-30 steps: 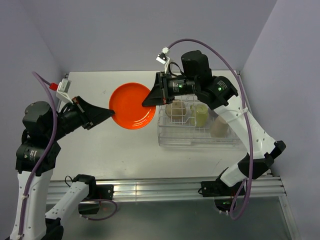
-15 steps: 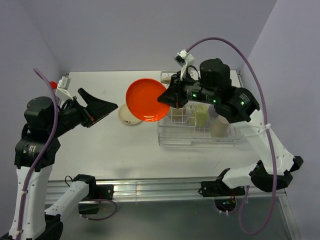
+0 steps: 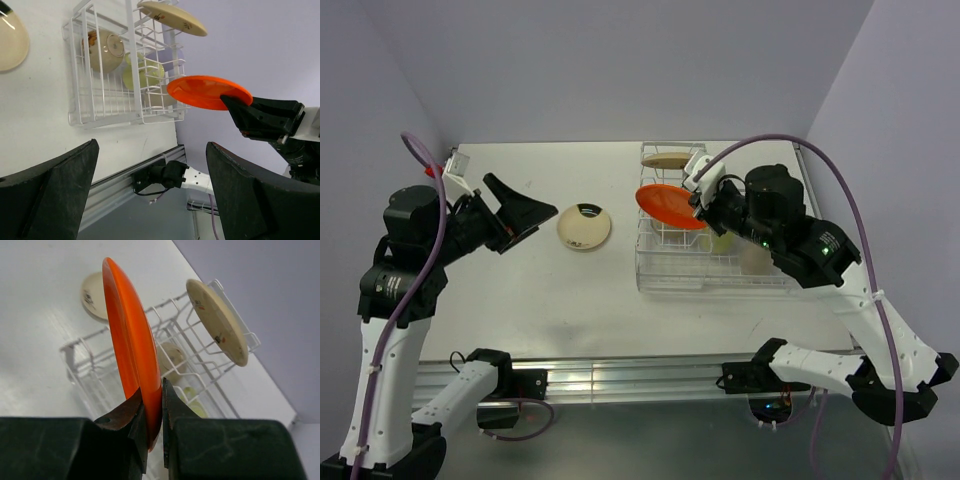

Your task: Load the mixed dishes into the dish rack

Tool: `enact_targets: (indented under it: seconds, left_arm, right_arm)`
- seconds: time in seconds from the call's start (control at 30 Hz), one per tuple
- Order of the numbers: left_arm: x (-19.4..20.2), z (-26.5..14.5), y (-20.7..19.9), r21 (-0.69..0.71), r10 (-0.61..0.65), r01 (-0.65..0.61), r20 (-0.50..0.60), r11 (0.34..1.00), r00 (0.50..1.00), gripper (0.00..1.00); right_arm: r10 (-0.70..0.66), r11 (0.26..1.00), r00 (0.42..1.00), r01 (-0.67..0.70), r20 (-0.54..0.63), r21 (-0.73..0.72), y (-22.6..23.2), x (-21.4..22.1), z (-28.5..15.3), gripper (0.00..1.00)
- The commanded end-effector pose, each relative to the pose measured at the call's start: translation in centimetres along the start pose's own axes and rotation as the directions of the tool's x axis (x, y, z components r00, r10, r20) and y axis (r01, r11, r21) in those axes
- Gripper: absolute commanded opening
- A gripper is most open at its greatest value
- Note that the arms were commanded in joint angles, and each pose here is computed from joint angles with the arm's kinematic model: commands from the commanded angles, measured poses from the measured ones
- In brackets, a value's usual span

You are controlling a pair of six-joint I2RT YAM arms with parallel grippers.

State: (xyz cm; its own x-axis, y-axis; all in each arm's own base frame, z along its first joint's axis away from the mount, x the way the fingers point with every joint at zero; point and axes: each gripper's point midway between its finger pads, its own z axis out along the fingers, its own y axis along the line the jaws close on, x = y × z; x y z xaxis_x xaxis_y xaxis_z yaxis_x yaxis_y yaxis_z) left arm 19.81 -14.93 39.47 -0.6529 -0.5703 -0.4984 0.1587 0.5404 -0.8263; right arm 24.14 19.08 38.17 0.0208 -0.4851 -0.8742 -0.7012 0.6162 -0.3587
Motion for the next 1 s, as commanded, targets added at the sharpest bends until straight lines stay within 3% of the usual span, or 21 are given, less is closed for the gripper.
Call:
enact_targets:
  seconds: [0.0, 0.33, 0.47, 0.97]
  left_arm:
    - [0.0, 0.3, -0.2, 0.018, 0.004, -0.004, -0.012, 1.000, 1.000, 0.94]
    - [0.5, 0.2, 0.4, -0.001, -0.003, 0.003, -0.017, 1.000, 1.000, 0.94]
    - [0.6, 0.0, 0.6, -0.008, -0.007, 0.007, -0.012, 1.000, 1.000, 0.94]
    - [1.1, 0.4, 1.6, -0.026, -0.024, 0.023, -0.024, 0.999, 0.999, 0.94]
  right_arm:
    - [-0.198, 0.974, 0.979, 0.191, 0.050, 0.118, -3.3, -1.0, -0.4, 0.00]
    - [-0.319, 0.939, 0.946, 0.305, 0.067, 0.156, -7.1, -1.1, 0.2, 0.00]
    - [-0.333, 0.939, 0.935, 0.318, 0.121, 0.129, -7.1, -3.0, 0.0, 0.00]
    - [-0.355, 0.932, 0.929, 0.360, 0.107, -0.029, -5.4, -1.1, 2.9, 0.00]
